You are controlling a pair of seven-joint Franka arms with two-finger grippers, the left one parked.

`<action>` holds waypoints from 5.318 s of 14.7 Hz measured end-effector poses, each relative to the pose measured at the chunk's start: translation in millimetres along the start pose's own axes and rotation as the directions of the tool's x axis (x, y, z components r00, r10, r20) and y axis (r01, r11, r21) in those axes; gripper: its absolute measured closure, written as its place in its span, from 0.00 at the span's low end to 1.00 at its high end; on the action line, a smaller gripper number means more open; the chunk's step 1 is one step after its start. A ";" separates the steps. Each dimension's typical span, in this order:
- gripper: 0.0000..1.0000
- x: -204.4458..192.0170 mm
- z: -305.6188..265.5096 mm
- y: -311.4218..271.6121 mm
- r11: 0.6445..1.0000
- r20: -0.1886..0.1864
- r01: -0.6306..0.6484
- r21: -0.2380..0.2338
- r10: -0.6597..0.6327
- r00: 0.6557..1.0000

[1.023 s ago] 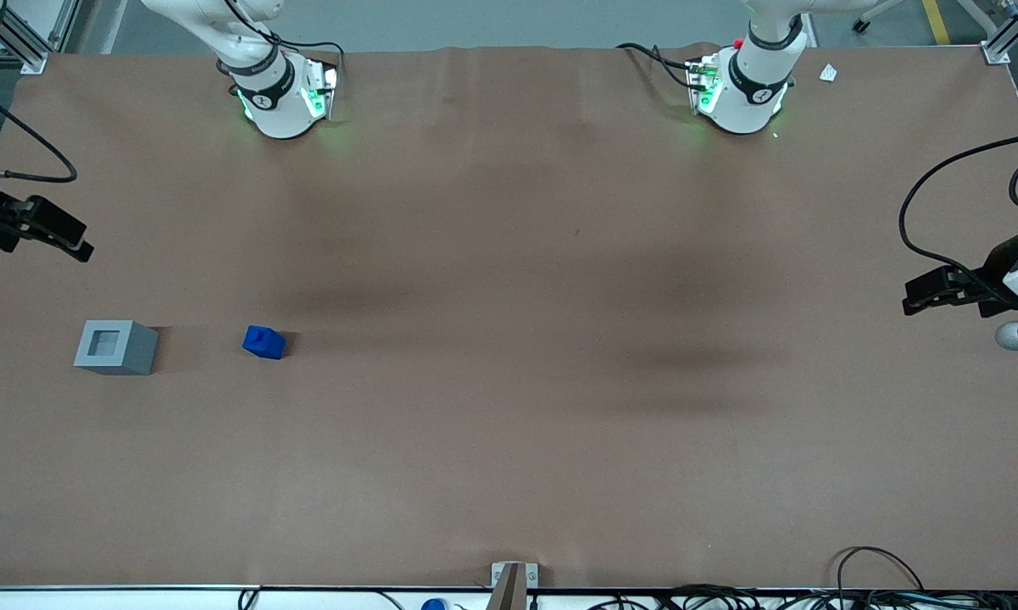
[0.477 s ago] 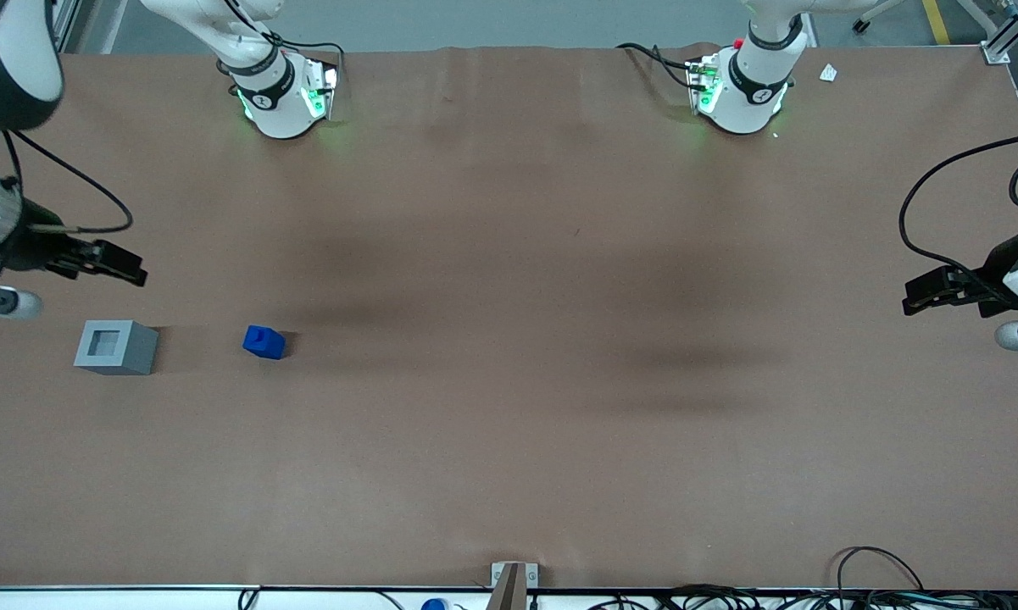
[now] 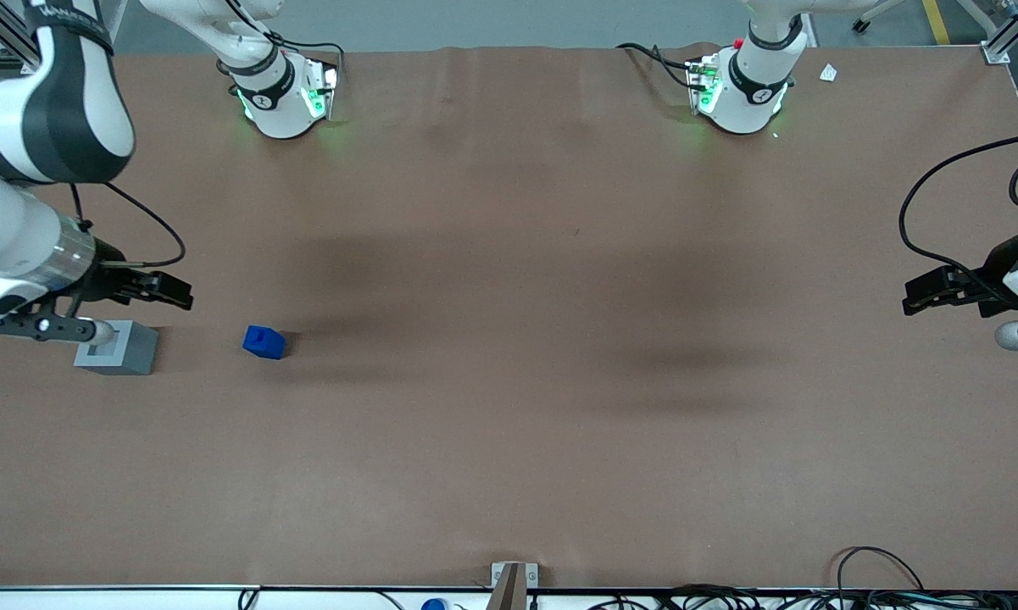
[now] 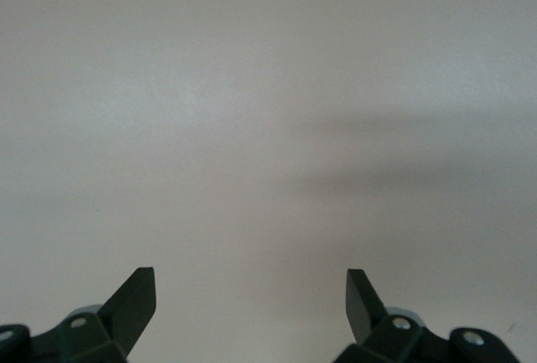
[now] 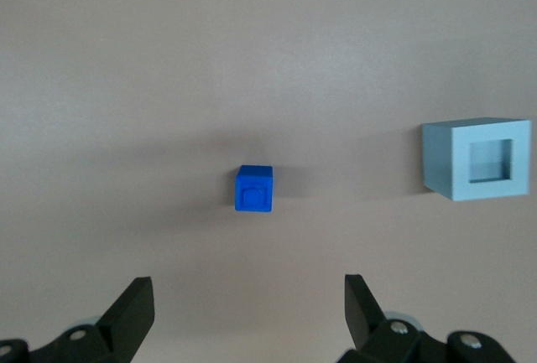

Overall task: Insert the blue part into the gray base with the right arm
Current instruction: 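Lower the right gripper over the blue cube and close on it, then lift the blue cube and carry it above the gray base opening, then lower the blue cube into the gray base's square opening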

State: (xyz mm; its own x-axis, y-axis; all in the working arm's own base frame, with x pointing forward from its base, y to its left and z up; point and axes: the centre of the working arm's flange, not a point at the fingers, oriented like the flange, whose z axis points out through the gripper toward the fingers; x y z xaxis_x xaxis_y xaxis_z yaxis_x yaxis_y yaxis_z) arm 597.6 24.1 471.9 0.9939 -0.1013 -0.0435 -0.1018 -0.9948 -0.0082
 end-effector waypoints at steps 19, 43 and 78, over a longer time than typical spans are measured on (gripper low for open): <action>0.00 6.9 238.7 -8.5 1.000 0.047 0.007 0.015 -0.008 0.999; 0.49 9.6 234.9 -6.0 0.998 0.070 -0.055 0.006 0.054 0.996; 0.49 49.1 140.3 264.8 1.000 0.145 0.024 -0.013 -0.022 0.989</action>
State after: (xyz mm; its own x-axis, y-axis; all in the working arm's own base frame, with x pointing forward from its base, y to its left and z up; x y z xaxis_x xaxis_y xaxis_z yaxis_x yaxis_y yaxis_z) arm 613.4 -242.5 327.5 0.9792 -0.0767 -0.1876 -0.0774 -0.9970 0.0038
